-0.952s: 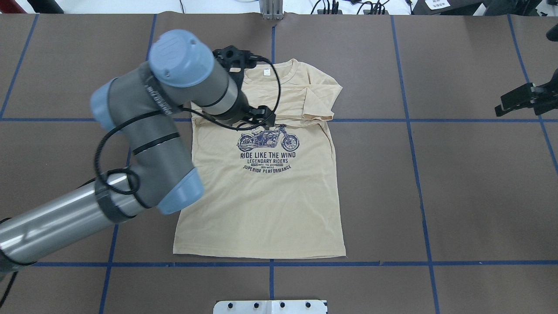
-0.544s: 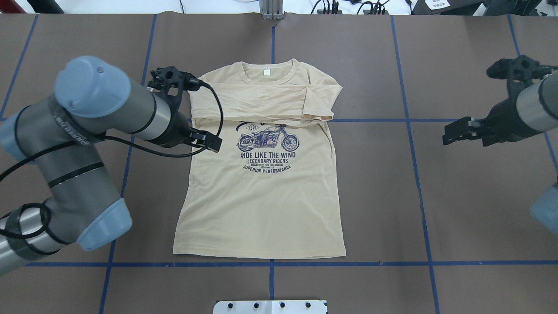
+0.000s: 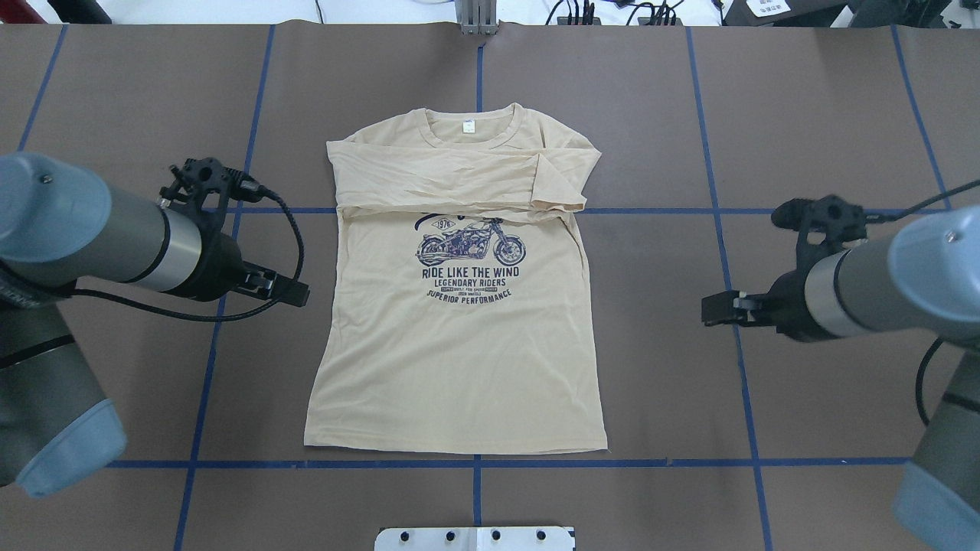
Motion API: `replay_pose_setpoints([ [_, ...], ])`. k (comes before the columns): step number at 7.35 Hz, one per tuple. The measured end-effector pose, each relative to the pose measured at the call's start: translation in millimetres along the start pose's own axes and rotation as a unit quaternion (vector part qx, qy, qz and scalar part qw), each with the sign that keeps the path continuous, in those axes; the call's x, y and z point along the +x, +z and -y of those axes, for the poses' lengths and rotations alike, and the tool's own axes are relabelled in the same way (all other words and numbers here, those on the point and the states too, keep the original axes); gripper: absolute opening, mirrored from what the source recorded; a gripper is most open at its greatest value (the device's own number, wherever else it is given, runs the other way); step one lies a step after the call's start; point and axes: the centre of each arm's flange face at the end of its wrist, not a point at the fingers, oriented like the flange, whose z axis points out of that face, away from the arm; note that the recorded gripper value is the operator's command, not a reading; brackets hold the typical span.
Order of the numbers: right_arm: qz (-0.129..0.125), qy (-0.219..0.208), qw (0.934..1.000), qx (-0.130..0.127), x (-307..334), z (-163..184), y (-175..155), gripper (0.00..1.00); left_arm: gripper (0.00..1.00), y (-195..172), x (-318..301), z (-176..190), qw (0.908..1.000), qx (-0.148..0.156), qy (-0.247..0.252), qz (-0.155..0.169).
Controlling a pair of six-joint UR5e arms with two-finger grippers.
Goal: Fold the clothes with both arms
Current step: 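Move both grippers to the shirt hem corners nearest the robot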
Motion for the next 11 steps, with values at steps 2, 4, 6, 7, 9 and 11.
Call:
replay_pose_setpoints([
  [2, 0.001, 0.002, 1.0000, 0.001, -10.1, -18.8, 5.9, 1.00, 1.00, 27.0, 7.9, -38.0, 0.9981, -0.002, -0.062, -0.001],
  [4, 0.002, 0.002, 1.0000, 0.001, -12.3, -21.3, 6.2, 1.00, 0.97, 63.8, 33.2, -74.4, 0.9926, -0.010, -0.121, 0.011],
  [6, 0.003, 0.002, 1.0000, 0.001, -13.2, -21.5, 6.3, 1.00, 0.84, 87.4, 50.2, -89.3, 0.9889, -0.019, -0.147, 0.015],
  [7, 0.003, 0.002, 1.0000, 0.001, -13.4, -21.5, 6.1, 1.00, 0.69, 92.8, 57.9, -92.5, 0.9880, -0.023, -0.152, 0.013],
  [9, 0.004, 0.002, 1.0000, 0.001, -13.5, -21.5, 6.0, 1.00, 0.62, 100.4, 70.0, -99.2, 0.9881, -0.031, -0.150, 0.008],
  [11, 0.004, 0.002, 1.0000, 0.001, -13.8, -22.0, 6.0, 1.00, 0.60, 107.9, 74.1, -106.4, 0.9883, -0.039, -0.147, 0.009],
])
